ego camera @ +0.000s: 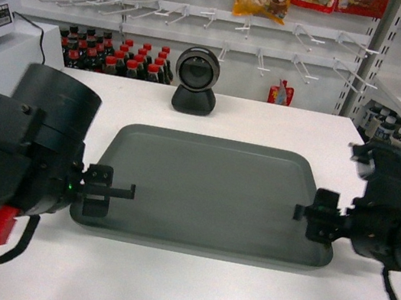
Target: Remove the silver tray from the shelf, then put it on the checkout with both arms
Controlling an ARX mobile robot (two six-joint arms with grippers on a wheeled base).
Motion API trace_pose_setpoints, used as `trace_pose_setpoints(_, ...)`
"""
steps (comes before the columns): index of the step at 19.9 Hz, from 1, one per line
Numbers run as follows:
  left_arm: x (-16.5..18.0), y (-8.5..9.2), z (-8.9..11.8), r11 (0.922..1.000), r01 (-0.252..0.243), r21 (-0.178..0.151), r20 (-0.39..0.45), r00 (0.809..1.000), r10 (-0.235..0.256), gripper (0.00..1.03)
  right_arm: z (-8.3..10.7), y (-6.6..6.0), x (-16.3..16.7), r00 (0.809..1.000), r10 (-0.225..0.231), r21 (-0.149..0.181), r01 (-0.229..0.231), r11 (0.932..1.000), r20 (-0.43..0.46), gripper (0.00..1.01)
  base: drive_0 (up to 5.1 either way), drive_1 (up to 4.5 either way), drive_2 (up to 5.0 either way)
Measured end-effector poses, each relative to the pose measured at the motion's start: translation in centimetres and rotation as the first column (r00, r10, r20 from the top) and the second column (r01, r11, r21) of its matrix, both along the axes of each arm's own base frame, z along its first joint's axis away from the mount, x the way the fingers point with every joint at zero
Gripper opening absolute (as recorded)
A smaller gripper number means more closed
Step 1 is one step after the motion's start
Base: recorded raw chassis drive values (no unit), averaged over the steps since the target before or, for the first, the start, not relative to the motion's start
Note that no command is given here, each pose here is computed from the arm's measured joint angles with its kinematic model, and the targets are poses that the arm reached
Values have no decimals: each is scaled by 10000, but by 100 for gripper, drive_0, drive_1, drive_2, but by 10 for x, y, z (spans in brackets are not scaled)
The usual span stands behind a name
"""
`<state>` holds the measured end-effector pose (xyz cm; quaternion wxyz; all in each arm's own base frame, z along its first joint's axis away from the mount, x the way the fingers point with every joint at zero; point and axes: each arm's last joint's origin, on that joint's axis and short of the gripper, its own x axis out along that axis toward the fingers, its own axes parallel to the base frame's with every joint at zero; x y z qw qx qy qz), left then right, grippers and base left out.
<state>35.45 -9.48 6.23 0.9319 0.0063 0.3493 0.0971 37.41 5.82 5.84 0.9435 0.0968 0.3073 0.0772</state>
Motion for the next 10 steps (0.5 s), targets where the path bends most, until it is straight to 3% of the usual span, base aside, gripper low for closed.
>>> trace_pose_setpoints(1, -8, 3, 21, 9997, -124, -228, 433, 9990, 134, 61, 20, -13, -6, 9996, -84, 216, 78, 9997, 282, 66, 0, 0, 0)
trace_pose_setpoints(2, -16, 5, 52, 9978, -146, -644, 1535, 9879, 243, 70, 41, -20, -9, 9963, -256, 304, 232, 9993, 819, 75, 0, 0, 0)
trace_pose_setpoints(3, -26, 9, 93, 9949, -244, -978, 2882, 9562, 518, 81, 56, -26, -6, 9478, -881, -13, 930, 9957, 3065, 74, 0, 0, 0)
trace_pose_setpoints(4, -31, 12, 120, 9860, 719, -1504, 5057, 8626, 142, 75, 57, -29, -13, 9001, -1274, -488, 1621, 9856, 4166, 64, 0, 0, 0)
trace_pose_setpoints(5, -48, 22, 133, 9803, 1747, -925, 6481, 7580, -739, 63, 42, -31, -44, 8931, -1121, -1109, 1768, 9780, 4358, 52, 0, 0, 0)
trace_pose_setpoints(6, -65, 35, 119, 9830, 1806, -339, 6502, 7509, -1155, 52, 34, -33, -68, 9006, -946, -1408, 1688, 9755, 4243, 40, 0, 0, 0)
trace_pose_setpoints(7, -84, 48, 97, 9859, 1674, 17, 6076, 7829, -1340, 39, 48, -37, -83, 8792, -924, -1472, 1805, 9725, 4674, 28, 0, 0, 0)
trace_pose_setpoints(8, -96, 54, 93, 9855, 1689, 176, 6253, 7672, -1426, 28, 66, -40, -92, 8434, -992, -1337, 1979, 9711, 5280, 17, 0, 0, 0)
trace_pose_setpoints(9, -107, 58, 98, 9831, 1804, 305, 6417, 7506, -1576, 17, 75, -43, -105, 8283, -1013, -1267, 2030, 9710, 5511, 5, 0, 0, 0)
trace_pose_setpoints(10, -120, 63, 103, 9812, 1892, 382, 6613, 7313, -1668, 4, 72, -45, -121, 8432, -940, -1409, 1967, 9703, 5293, 3, 0, 0, 0)
